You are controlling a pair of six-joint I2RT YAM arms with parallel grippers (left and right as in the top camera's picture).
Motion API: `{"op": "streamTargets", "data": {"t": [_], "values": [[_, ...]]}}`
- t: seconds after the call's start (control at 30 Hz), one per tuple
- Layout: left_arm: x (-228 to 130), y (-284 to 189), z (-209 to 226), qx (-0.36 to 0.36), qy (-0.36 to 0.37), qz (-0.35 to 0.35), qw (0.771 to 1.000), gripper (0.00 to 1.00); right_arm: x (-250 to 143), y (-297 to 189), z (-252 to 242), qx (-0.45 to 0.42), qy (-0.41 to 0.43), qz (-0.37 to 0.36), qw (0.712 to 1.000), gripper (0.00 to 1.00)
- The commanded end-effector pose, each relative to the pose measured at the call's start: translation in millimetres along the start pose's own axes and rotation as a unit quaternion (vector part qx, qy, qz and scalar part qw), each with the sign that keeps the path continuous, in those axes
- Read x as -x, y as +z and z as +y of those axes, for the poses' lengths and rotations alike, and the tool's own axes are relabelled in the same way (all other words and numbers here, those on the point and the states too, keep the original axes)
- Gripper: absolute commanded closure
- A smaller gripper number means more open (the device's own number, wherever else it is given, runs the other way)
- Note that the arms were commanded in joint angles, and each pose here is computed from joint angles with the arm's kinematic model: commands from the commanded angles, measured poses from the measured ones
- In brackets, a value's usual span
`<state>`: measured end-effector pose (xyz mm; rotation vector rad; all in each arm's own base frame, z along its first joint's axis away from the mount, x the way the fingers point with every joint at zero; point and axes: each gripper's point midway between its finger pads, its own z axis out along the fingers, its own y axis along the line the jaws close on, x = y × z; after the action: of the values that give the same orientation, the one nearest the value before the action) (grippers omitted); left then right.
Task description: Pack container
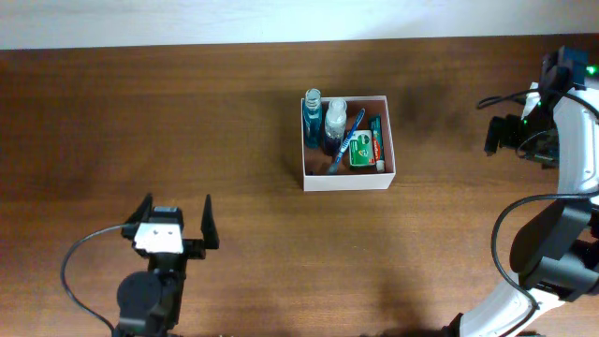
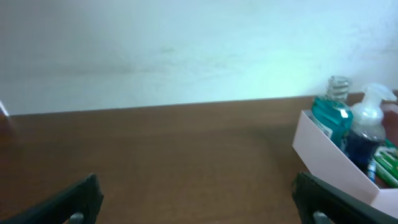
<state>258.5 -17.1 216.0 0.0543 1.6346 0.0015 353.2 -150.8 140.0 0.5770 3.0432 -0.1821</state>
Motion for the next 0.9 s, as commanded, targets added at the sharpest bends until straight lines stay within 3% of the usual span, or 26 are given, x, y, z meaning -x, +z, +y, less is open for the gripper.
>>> {"op": "streamTargets", "data": {"t": [0.0, 0.5, 0.7, 0.87], "values": [[5.0, -7.6, 5.4, 0.007, 0.004, -0.03, 1.0, 0.01, 2.7, -14.2, -4.1, -0.007, 0.0, -0.022, 1.0, 0.01], [28.9, -29.0, 14.4, 0.022, 0.0, -0.103, 0.994, 0.01, 2.7, -14.2, -4.1, -0.007, 0.0, -0.022, 1.0, 0.01], [20.3, -25.7, 14.1, 0.022, 0.0, -0.096, 0.995, 0.01, 2.7, -14.2, -4.1, -0.007, 0.0, -0.022, 1.0, 0.01], [18.0, -21.7, 14.0, 0.024, -0.001, -0.129, 0.991, 0.01, 2.7, -14.2, -4.3, -0.007, 0.0, -0.022, 1.0, 0.01]]}}
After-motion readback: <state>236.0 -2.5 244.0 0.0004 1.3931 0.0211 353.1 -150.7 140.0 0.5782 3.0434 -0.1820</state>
